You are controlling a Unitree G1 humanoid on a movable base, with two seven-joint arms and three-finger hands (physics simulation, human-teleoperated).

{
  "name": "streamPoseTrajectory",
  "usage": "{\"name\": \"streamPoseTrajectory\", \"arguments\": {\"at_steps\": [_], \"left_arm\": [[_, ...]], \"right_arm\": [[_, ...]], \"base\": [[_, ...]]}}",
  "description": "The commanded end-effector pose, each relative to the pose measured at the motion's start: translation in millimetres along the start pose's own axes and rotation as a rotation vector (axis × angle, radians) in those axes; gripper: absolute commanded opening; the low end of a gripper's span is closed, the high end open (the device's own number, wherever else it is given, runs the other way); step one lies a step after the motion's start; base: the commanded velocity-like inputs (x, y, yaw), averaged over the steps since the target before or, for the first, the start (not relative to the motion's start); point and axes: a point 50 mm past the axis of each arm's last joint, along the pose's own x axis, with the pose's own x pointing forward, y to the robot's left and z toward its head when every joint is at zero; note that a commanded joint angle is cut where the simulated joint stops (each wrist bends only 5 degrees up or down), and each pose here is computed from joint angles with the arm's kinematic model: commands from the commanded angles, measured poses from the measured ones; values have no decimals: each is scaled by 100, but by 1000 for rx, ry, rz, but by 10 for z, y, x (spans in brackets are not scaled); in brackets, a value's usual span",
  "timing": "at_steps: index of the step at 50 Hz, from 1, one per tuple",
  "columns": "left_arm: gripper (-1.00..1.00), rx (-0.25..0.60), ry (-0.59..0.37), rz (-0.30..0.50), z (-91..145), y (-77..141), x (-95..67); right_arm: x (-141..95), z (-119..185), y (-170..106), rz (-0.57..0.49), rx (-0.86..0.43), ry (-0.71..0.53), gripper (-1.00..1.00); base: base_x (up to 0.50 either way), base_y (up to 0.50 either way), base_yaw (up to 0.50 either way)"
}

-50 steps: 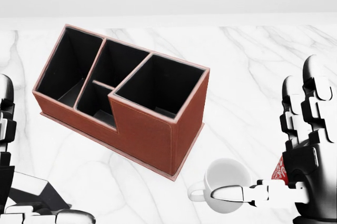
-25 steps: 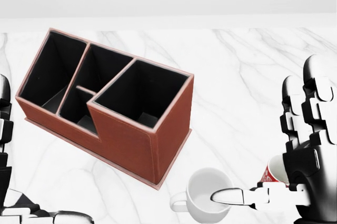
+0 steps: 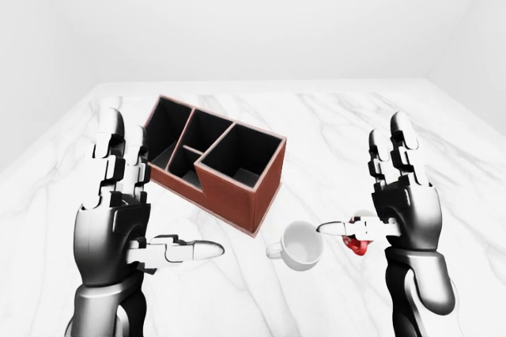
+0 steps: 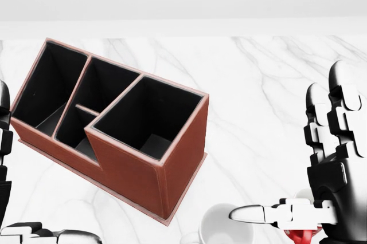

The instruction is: Pick up the red mug and place it to the right of the caddy.

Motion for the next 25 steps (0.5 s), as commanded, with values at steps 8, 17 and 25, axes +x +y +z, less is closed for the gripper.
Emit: {"name": "streamPoseTrajectory", "arguments": {"at_steps": [8, 17, 25], "left_arm": [[100, 0, 2, -3, -5, 0, -1], [100, 9, -48, 9, 109, 63, -10], [100, 10, -63, 18, 135, 90, -10]], "right_arm": [[-30, 14, -43, -20, 1, 1, 100], [-166, 172, -210, -38, -68, -22, 100], [-86, 698, -308, 20, -277, -275, 100]], "base": [[0, 0, 0], [0, 0, 0], [0, 0, 0]]}}
